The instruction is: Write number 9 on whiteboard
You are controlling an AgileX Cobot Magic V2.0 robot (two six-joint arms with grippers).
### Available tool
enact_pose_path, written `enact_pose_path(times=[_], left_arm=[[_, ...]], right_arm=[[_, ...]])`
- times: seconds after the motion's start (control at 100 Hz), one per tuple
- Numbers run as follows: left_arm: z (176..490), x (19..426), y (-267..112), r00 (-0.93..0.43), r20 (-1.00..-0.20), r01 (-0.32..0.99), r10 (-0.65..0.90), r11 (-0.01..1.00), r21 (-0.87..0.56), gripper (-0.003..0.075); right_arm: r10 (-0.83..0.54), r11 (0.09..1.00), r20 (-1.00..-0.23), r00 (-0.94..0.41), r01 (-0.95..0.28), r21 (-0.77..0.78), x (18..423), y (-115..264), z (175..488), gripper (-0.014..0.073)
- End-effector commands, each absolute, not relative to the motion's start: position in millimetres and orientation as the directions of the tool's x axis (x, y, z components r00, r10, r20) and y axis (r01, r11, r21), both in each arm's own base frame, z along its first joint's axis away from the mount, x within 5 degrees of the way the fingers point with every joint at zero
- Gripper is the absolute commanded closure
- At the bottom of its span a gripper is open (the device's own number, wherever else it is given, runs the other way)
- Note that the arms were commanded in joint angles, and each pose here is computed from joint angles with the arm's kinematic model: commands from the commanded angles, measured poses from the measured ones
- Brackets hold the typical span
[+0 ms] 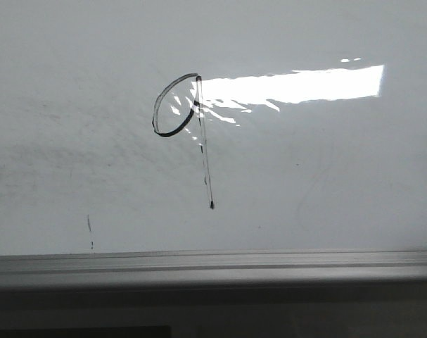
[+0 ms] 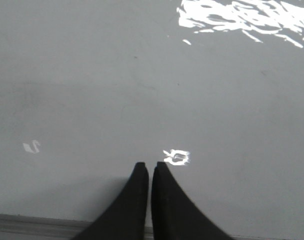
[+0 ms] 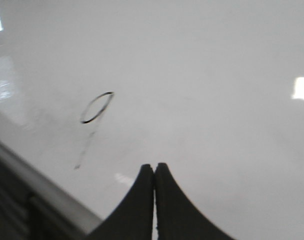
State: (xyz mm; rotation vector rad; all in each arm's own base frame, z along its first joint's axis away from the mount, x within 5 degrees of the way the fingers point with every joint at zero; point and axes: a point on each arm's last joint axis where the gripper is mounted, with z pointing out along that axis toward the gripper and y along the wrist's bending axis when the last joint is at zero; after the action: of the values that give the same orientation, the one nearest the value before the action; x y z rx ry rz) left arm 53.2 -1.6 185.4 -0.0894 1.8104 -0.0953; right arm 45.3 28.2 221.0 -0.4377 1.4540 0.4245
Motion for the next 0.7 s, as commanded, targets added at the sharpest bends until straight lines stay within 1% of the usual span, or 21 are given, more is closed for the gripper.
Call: enact_pose_path(times=[0.0, 0.09, 0.22, 0.27, 0.34, 0.45, 0.6, 0.69], left_arm=[[177, 53, -2, -0.213, -0.968, -0.008, -0.13, 0.991, -0.131, 0.0741], [177, 53, -2, -0.213, -0.968, -0.008, -0.13, 0.991, -0.131, 0.0741], [177, 53, -2, -0.213, -0.968, -0.008, -0.13, 0.991, -0.131, 0.0741], [177, 53, -2, -0.213, -0.968, -0.008, -0.13, 0.991, -0.131, 0.0741], [177, 53, -2, -0.213, -0.968, -0.008, -0.13, 0.991, -0.131, 0.0741], [177, 53, -2, -0.213, -0.968, -0.008, -0.13, 0.991, -0.131, 0.0741], [177, 53, -2, -0.213, -0.968, -0.008, -0.13, 0.991, -0.131, 0.0741], [177, 53, -2, -0.213, -0.968, -0.008, -0.13, 0.991, -0.131, 0.0741]], right_arm=[[0.043, 0.918, -0.97, 0.239, -0.392, -0.056, 48, 21, 231, 0.0659], [0.01, 0.964, -0.971, 0.237, -0.26, -0.054, 53, 15, 220, 0.0659], [-0.046, 0.994, -0.994, 0.094, -0.097, -0.055, 56, 6, 207, 0.0659], [-0.053, 0.997, -0.998, 0.034, -0.048, -0.055, 57, 3, 202, 0.0659], [-0.055, 0.998, -0.998, -0.011, 0.004, -0.055, 56, 0, 198, 0.0659], [-0.051, 0.998, -0.997, -0.061, 0.023, -0.053, 55, -2, 193, 0.0659], [-0.047, 0.998, -0.976, -0.211, 0.018, -0.052, 53, -2, 179, 0.0659], [-0.046, 0.999, -0.977, -0.207, 0.017, -0.05, 53, -2, 180, 0.0659]])
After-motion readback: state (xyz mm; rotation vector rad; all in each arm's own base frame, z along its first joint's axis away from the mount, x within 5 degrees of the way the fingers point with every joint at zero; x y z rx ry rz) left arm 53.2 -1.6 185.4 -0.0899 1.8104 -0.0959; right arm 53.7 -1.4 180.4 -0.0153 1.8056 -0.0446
